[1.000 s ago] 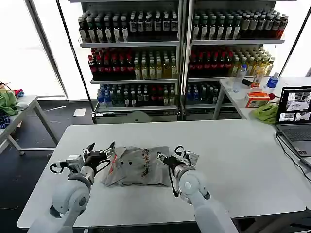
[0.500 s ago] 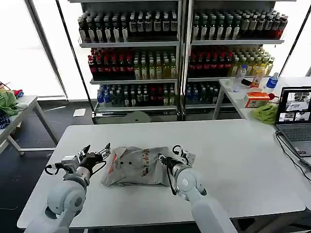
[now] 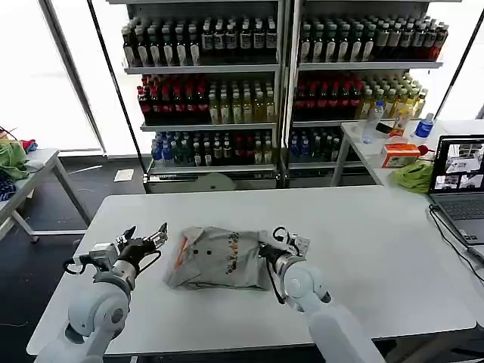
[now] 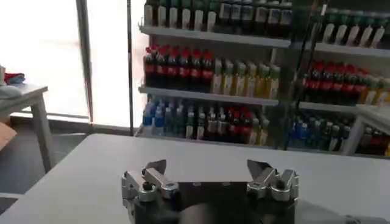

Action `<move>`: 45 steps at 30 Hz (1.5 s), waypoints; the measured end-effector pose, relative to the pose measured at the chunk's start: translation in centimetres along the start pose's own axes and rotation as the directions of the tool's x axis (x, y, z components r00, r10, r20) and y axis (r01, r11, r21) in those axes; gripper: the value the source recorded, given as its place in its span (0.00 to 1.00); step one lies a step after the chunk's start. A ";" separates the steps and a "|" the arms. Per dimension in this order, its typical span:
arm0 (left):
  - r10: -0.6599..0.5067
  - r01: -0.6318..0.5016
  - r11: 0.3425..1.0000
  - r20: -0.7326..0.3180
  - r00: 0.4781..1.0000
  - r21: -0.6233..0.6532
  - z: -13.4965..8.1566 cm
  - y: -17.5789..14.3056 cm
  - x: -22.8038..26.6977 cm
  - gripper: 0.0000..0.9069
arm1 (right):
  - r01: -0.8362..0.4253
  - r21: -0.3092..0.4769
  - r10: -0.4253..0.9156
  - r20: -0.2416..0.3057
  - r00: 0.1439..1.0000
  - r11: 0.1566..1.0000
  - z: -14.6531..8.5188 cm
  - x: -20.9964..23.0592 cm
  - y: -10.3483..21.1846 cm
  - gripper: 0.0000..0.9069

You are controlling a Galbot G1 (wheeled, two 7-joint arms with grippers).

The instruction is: Fold and organize the clothes.

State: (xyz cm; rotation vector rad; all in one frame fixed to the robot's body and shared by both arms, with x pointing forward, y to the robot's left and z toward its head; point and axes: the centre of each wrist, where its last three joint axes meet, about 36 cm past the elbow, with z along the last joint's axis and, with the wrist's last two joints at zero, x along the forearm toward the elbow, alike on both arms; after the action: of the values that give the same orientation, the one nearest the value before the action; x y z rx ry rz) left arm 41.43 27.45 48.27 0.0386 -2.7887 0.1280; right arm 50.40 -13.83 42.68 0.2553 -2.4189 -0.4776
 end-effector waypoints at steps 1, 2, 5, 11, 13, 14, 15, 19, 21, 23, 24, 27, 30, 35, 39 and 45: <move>0.001 -0.001 1.000 -0.001 1.000 0.000 0.0 -0.1 0.0 1.00 | -0.007 0.009 0.007 0.004 1.000 1.000 -0.3 0.0 -0.5 0.00; 0.002 -0.002 1.000 -0.003 1.000 0.001 0.1 -0.1 0.0 1.00 | -0.013 0.017 0.013 0.008 1.000 1.000 -0.6 0.1 -0.9 0.00; 0.003 -0.003 1.000 -0.007 1.000 0.002 0.1 -0.3 0.0 1.00 | -0.035 0.038 0.034 0.022 0.999 0.999 -1.6 0.2 -2.3 0.00; 0.008 -0.008 1.000 -0.013 1.000 0.004 0.3 -0.5 0.2 1.00 | -0.088 0.082 0.084 0.050 0.995 0.993 -3.4 0.2 -5.0 0.00; 0.010 -0.010 1.000 -0.013 1.000 0.005 0.3 -0.5 0.4 1.00 | -0.101 0.094 0.096 0.057 0.994 0.990 -3.9 0.0 -5.7 0.10; 0.010 -0.010 1.000 -0.012 1.000 0.006 0.3 -0.6 0.4 1.00 | -0.109 0.102 0.103 0.062 0.993 0.989 -4.2 -0.2 -6.0 0.24; 0.011 -0.011 1.000 -0.012 1.000 0.007 0.3 -0.6 0.4 1.00 | -0.115 0.110 0.109 0.065 0.992 0.987 -4.4 -0.3 -6.2 1.00; 0.016 -0.015 1.000 -0.013 1.000 0.012 0.4 -0.7 0.6 1.00 | -0.141 0.150 0.131 0.080 0.988 0.978 -4.9 -1.0 -7.1 1.00; 0.019 -0.019 1.000 -0.014 1.000 0.015 0.4 -0.9 0.8 1.00 | -0.165 0.171 0.150 0.093 0.984 0.971 -5.3 -1.5 -7.5 1.00; 0.021 -0.020 1.000 -0.016 1.000 0.017 0.5 -0.9 0.9 1.00 | -0.187 0.187 0.170 0.106 0.980 0.964 -5.5 -1.8 -7.9 1.00; 0.021 -0.021 1.000 -0.018 1.000 0.017 0.6 -0.9 0.9 1.00 | -0.199 0.194 0.179 0.113 0.977 0.961 -5.6 -1.9 -8.1 1.00; 0.020 -0.020 1.000 -0.023 1.000 0.017 0.7 -0.8 1.0 1.00 | -0.232 0.212 0.207 0.134 0.969 0.949 -5.8 -2.0 -8.8 1.00; 0.023 -0.023 1.000 -0.025 0.999 0.019 0.9 -0.9 1.2 1.00 | -0.257 0.223 0.227 0.153 0.962 0.940 -6.1 -1.7 -9.4 1.00; 0.030 -0.030 0.999 -0.014 0.999 0.028 0.8 -1.3 1.6 1.00 | -0.283 0.248 0.235 0.206 0.950 0.927 -6.6 0.2 -9.6 1.00; 0.033 -0.033 0.999 0.008 0.999 0.034 0.8 -1.4 2.0 1.00 | -0.303 0.275 0.227 0.278 0.934 0.912 -7.3 2.8 -9.8 1.00; 0.028 -0.030 0.999 0.067 0.997 0.044 1.1 -1.6 3.1 1.00 | -0.372 0.315 0.224 0.418 0.881 0.873 -7.7 8.1 -10.6 1.00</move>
State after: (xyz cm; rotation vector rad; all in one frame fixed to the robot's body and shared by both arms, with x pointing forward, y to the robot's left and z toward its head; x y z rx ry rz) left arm 38.27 25.69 48.45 0.0136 -2.8535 0.1999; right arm 49.74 -28.07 48.58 -0.0642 -2.8468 0.1193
